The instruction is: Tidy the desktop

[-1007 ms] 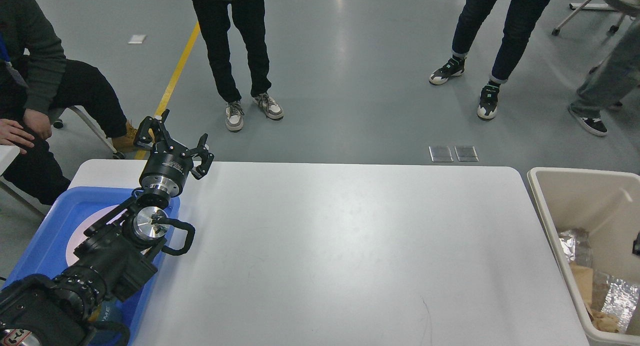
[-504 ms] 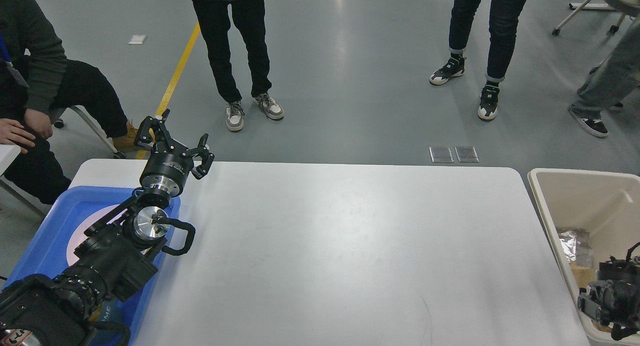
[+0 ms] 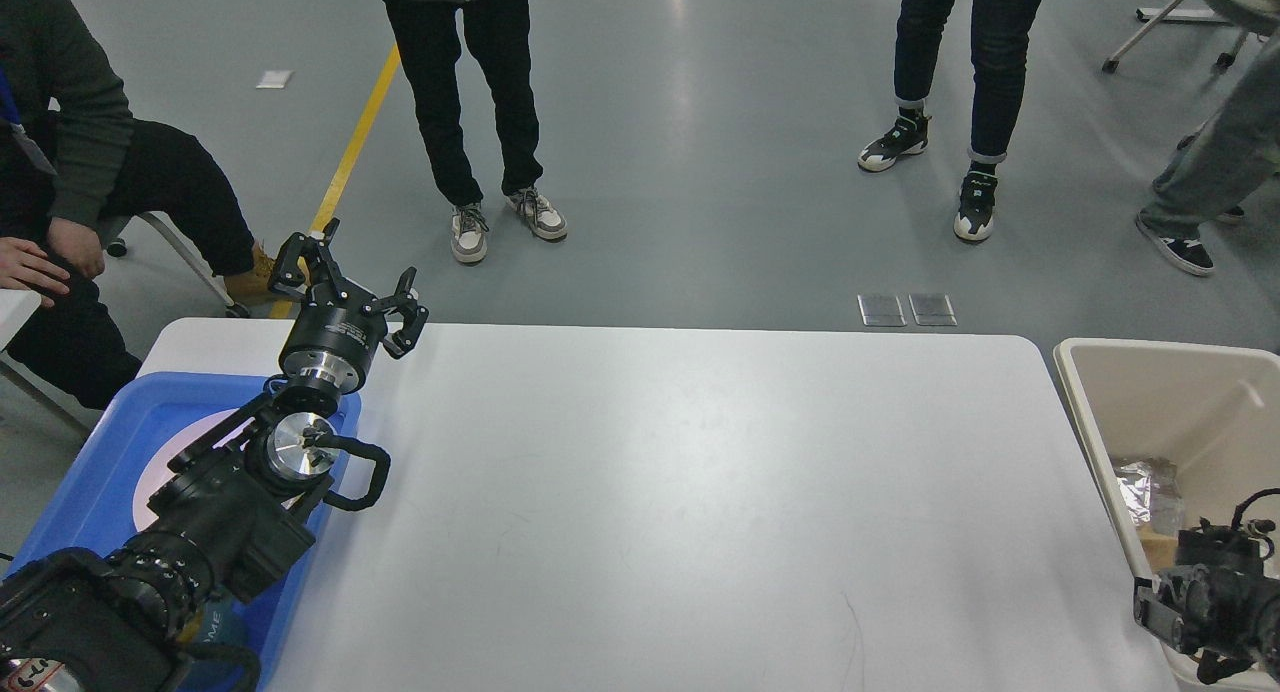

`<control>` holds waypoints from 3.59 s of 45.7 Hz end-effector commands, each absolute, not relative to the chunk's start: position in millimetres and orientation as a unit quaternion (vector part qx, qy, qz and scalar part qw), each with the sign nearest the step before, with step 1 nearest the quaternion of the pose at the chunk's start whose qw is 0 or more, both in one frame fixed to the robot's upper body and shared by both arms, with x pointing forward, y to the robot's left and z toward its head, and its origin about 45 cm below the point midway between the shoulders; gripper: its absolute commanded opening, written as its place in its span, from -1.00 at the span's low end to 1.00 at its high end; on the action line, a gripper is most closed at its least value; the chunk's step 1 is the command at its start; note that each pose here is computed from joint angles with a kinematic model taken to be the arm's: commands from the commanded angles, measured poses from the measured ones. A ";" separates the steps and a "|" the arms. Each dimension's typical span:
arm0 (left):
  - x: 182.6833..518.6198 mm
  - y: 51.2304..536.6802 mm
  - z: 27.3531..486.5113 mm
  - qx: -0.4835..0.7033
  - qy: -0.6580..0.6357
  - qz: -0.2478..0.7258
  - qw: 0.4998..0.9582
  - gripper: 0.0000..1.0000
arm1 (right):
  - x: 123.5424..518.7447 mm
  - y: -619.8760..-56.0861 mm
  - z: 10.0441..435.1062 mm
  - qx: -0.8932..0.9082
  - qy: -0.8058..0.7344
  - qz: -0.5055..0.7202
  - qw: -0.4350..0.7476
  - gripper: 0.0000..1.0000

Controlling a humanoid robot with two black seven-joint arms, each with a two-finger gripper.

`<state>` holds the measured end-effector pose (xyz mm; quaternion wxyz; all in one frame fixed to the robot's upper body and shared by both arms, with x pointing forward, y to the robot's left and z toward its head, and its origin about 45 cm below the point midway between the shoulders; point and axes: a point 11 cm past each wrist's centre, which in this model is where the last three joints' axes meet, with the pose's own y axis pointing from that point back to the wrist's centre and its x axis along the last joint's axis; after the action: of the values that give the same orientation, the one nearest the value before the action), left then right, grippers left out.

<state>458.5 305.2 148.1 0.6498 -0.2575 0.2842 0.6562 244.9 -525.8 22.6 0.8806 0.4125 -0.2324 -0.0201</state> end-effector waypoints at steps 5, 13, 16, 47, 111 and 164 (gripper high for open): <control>458.5 305.5 148.2 -0.258 0.284 0.656 0.650 0.92 | 240.2 -552.1 38.5 0.393 -0.258 -0.035 0.882 1.00; 458.5 304.6 148.1 -0.258 0.285 0.655 0.650 0.92 | 238.2 -565.6 49.6 0.387 -0.271 -0.049 0.880 1.00; 458.5 305.5 148.2 -0.258 0.284 0.656 0.650 0.92 | 241.7 -571.0 56.6 0.383 -0.280 -0.050 0.879 1.00; 458.5 305.5 148.2 -0.258 0.284 0.656 0.650 0.92 | 387.5 -543.9 325.2 0.545 -0.384 -0.081 0.741 1.00; 458.5 304.7 148.0 -0.258 0.285 0.656 0.650 0.92 | 501.3 -255.7 270.1 0.856 -0.427 -0.192 0.217 1.00; 458.0 305.7 147.5 -0.257 0.284 0.657 0.649 0.92 | 496.0 -211.2 198.9 0.769 -0.561 -0.291 -0.100 1.00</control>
<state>458.4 305.3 148.0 0.6497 -0.2575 0.2843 0.6563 494.8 -212.1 196.4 -0.0990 0.7675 -0.5619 -0.2924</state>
